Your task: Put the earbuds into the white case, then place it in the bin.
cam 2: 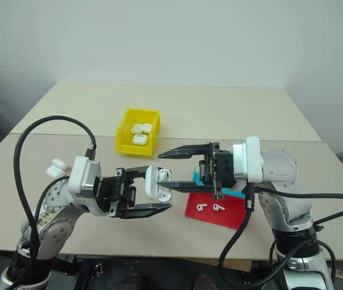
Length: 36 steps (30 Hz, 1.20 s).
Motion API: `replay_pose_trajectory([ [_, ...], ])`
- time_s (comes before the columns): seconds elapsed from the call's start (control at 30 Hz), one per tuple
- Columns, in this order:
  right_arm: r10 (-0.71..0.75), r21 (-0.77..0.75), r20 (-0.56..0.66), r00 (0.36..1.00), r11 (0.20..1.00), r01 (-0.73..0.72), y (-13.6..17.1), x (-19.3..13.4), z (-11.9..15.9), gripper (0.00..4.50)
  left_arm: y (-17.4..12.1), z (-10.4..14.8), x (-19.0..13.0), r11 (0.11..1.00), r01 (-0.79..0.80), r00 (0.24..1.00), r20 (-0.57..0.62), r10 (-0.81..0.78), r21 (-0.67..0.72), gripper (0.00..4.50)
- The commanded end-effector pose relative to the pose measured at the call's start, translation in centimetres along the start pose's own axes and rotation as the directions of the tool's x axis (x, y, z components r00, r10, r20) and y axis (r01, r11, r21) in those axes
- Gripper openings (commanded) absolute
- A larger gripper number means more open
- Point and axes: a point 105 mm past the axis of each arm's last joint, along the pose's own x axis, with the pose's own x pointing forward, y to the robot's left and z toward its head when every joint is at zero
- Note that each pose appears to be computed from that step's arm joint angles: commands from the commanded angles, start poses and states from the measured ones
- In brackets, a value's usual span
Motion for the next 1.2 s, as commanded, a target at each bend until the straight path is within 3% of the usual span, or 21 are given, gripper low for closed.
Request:
replay_pose_trajectory([
  [0.03,-0.006,-0.004,-0.051,0.999,1.000,0.006,-0.8,-0.7,0.6,2.60,-0.1,0.6,-0.3,0.997,0.007,1.000,-0.001,-0.007,0.071,2.77],
  [0.13,-0.042,0.069,-0.165,0.985,0.996,0.055,-2.4,-2.0,0.6,2.60,-0.3,-0.5,-1.4,0.996,0.010,0.997,-0.071,-0.004,0.084,2.77],
  [0.23,-0.064,0.072,-0.461,0.885,0.991,0.109,-4.2,-4.4,-1.4,2.60,-0.9,-2.3,-3.5,0.995,0.019,0.985,-0.172,-0.002,0.095,2.77],
  [0.3,-0.006,0.109,-0.661,0.751,0.989,0.104,-4.5,-6.4,-3.4,2.60,-1.5,-3.4,-5.1,0.996,0.013,0.974,-0.228,0.007,0.087,2.77],
  [0.43,0.140,0.196,-0.853,0.503,0.979,0.060,-3.9,-9.8,-7.0,2.60,-2.0,-4.4,-6.6,0.997,-0.011,0.960,-0.278,0.030,0.070,2.77],
  [0.47,0.173,0.210,-0.877,0.447,0.977,0.034,-3.7,-10.4,-7.9,2.60,-2.1,-4.7,-6.9,0.998,-0.014,0.956,-0.291,0.034,0.069,2.77],
  [0.63,0.249,0.269,-0.918,0.307,0.963,0.022,-4.4,-10.8,-11.2,2.60,-2.8,-6.2,-7.3,0.997,0.002,0.944,-0.330,0.025,0.081,2.77],
  [0.83,0.288,0.291,-0.942,0.170,0.957,-0.010,-5.3,-11.0,-13.9,2.60,-3.3,-5.6,-6.5,0.998,-0.005,0.952,-0.306,0.026,0.068,2.77],
  [1.2,0.390,0.381,-0.916,0.095,0.919,-0.098,-4.5,-11.0,-16.0,2.60,-3.4,-5.2,-6.8,0.996,-0.024,0.949,-0.311,0.050,0.086,2.77],
])
